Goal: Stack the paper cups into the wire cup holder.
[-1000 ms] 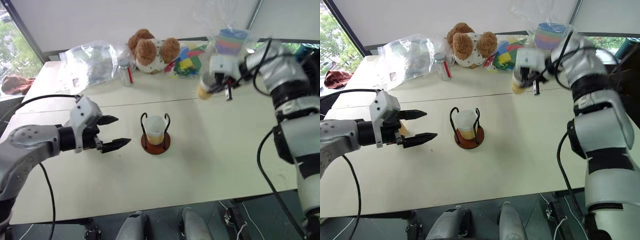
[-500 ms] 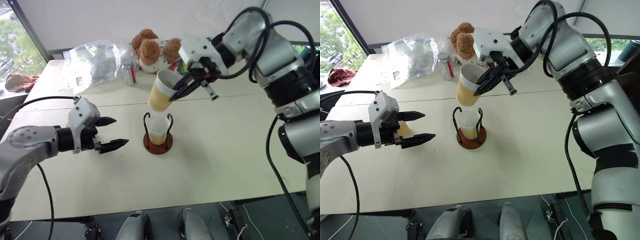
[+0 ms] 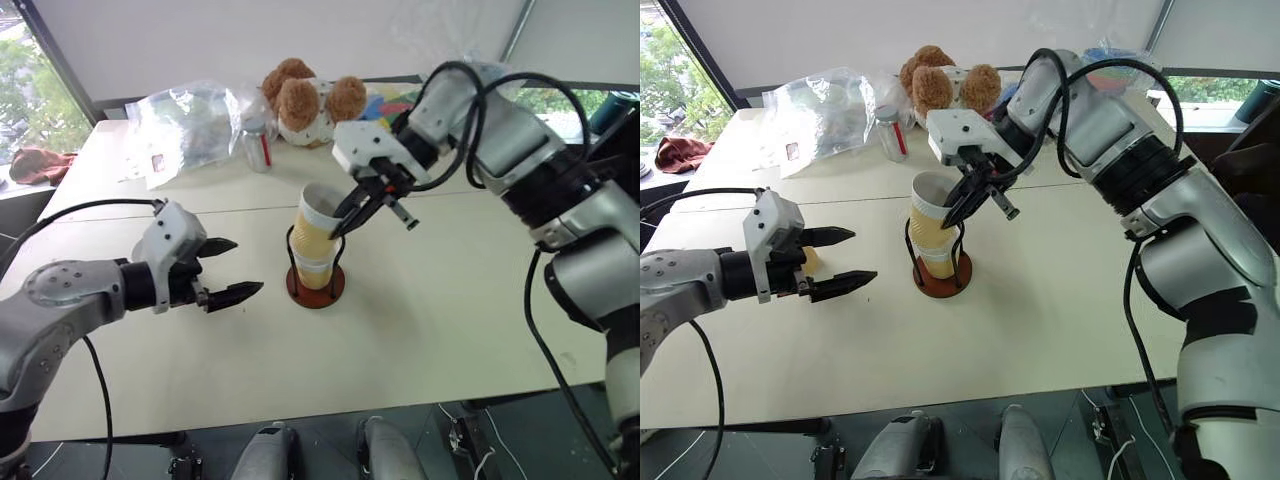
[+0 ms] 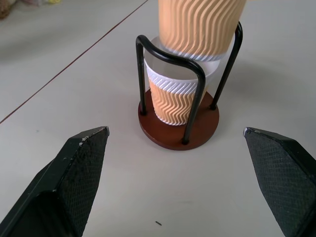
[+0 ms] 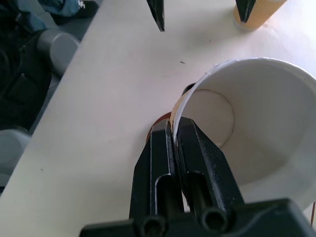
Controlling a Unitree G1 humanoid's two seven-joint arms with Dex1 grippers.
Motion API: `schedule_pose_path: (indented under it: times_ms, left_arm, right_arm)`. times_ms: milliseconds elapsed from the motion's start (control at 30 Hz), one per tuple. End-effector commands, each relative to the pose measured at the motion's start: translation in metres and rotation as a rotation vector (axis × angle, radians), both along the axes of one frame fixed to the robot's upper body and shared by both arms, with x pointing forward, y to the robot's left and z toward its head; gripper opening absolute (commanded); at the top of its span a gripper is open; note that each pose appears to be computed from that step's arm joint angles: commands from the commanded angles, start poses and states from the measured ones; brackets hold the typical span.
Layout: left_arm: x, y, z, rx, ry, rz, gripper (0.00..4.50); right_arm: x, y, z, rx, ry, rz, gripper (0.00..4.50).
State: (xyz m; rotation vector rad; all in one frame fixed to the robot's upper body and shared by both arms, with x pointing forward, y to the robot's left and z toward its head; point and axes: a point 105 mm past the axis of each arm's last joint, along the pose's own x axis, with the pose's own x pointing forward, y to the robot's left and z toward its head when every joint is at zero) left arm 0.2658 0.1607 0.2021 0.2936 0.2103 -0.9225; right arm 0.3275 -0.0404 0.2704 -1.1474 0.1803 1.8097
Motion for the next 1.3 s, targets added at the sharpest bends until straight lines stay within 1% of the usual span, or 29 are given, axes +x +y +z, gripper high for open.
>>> schedule_pose_path:
  times_ms: [33,200,333,400,467,600,633,733,800,867,900,967,1000,1067,1133,1233,1300]
  left_arm:
    - [-0.002,-0.001,0.010,-0.005,-0.048,-0.001,4.50]
    - [-0.002,-0.003,0.010,-0.015,-0.054,0.000,4.50]
    - [-0.001,-0.004,0.010,-0.017,-0.056,0.002,4.50]
    - [0.000,-0.004,0.010,-0.018,-0.057,0.001,4.50]
    - [0.001,-0.004,0.010,-0.019,-0.059,-0.001,4.50]
    - [0.001,-0.006,0.011,-0.021,-0.061,-0.005,4.50]
    - [0.001,-0.006,0.011,-0.021,-0.062,-0.005,4.50]
    - [0.003,-0.005,0.014,-0.012,-0.083,0.002,4.50]
    - [0.005,0.000,0.021,0.009,-0.119,0.021,4.50]
    - [0.009,0.009,0.030,0.062,-0.164,0.055,4.50]
    - [0.010,0.017,0.033,0.111,-0.180,0.074,4.50]
    - [0.013,0.033,0.038,0.212,-0.200,0.108,4.50]
    - [0.015,0.042,0.040,0.264,-0.210,0.129,4.50]
    - [0.022,0.065,0.046,0.353,-0.245,0.198,4.50]
    - [0.022,0.081,0.048,0.392,-0.219,0.220,4.50]
    - [0.015,0.095,0.045,0.440,-0.129,0.180,4.50]
    - [0.012,0.106,0.046,0.475,-0.100,0.174,4.50]
  right_arm:
    - [0.003,0.005,0.014,-0.004,-0.071,0.015,0.09]
    - [0.008,0.006,0.012,-0.030,-0.096,0.013,0.09]
    - [0.007,0.004,0.010,-0.052,-0.101,0.027,0.09]
    - [0.005,0.003,0.008,-0.061,-0.100,0.034,0.62]
    - [0.005,0.002,0.008,-0.064,-0.098,0.036,1.39]
    - [0.007,0.004,0.012,-0.044,-0.099,0.024,3.52]
    - [0.007,0.004,0.015,-0.029,-0.096,0.020,3.94]
    - [0.008,0.004,0.028,0.047,-0.084,-0.007,3.94]
    - [0.008,0.001,0.046,0.155,-0.059,-0.042,3.94]
    - [0.005,-0.003,0.068,0.304,-0.010,-0.074,3.94]
    - [0.001,-0.006,0.078,0.397,0.033,-0.088,3.94]
    - [-0.008,-0.015,0.091,0.560,0.134,-0.102,3.94]
    - [-0.013,-0.020,0.094,0.621,0.180,-0.108,3.94]
    - [-0.021,-0.030,0.090,0.710,0.247,-0.147,3.94]
    - [-0.024,-0.041,0.076,0.758,0.286,-0.221,3.94]
    - [-0.032,-0.058,0.045,0.765,0.341,-0.327,3.94]
    - [-0.038,-0.059,0.029,0.752,0.357,-0.378,3.94]
